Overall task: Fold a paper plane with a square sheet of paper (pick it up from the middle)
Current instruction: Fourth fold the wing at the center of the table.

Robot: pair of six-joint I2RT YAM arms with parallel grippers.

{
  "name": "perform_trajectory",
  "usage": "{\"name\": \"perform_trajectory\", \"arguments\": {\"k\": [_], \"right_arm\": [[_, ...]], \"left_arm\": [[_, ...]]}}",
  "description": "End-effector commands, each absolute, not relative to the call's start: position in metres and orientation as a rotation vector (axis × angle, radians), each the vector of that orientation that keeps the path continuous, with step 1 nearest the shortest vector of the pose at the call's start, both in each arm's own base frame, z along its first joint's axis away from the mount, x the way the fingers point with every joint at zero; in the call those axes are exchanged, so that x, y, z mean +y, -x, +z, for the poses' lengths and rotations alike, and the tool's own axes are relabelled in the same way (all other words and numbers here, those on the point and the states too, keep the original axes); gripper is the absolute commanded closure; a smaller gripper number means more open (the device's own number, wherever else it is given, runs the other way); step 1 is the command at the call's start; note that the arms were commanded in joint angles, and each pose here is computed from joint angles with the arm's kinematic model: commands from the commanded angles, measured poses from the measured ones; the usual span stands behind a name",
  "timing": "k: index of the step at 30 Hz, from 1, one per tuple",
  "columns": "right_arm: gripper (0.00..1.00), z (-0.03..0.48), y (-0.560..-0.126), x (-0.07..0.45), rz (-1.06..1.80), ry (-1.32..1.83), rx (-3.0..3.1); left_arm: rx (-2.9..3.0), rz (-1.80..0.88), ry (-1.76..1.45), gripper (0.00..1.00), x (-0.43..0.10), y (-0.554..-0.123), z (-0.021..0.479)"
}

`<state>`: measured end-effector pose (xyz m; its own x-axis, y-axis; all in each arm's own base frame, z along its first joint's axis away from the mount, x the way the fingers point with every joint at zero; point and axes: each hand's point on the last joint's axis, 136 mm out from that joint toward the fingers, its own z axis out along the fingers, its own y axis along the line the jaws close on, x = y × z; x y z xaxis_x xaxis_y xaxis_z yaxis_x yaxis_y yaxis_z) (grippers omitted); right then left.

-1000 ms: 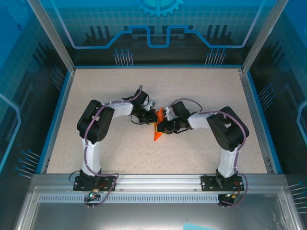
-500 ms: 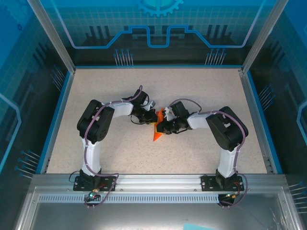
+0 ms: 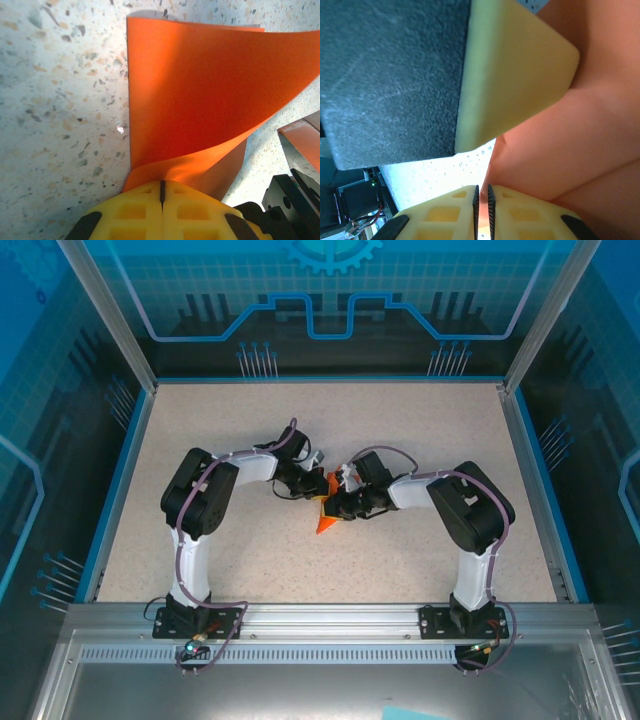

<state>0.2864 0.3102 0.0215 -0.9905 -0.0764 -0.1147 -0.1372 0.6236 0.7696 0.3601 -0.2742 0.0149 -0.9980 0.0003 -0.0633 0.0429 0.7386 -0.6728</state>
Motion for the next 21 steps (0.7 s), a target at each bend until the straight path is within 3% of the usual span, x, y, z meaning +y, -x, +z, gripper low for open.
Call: {"name": "perform_trajectory", "arguments": {"k": [1,9,21], "right_arm": [[0.84,0.030,-0.280,0.316,1.358,0.229,2.752],[0.84,0.036,-0.296,0.281,1.230,0.195,2.748],[0.85,0.038,-0.336,0.270,1.211,0.133,2.701]], "left_arm": [[2.914,-1.077,-0.040,0.99,-0.272,-0.356,0.007],[2.907,-1.074,-0.079,0.98,-0.275,-0.360,0.015],[2.899,-1.084,-0.110,0.97,-0.281,-0.359,0.022]]}}
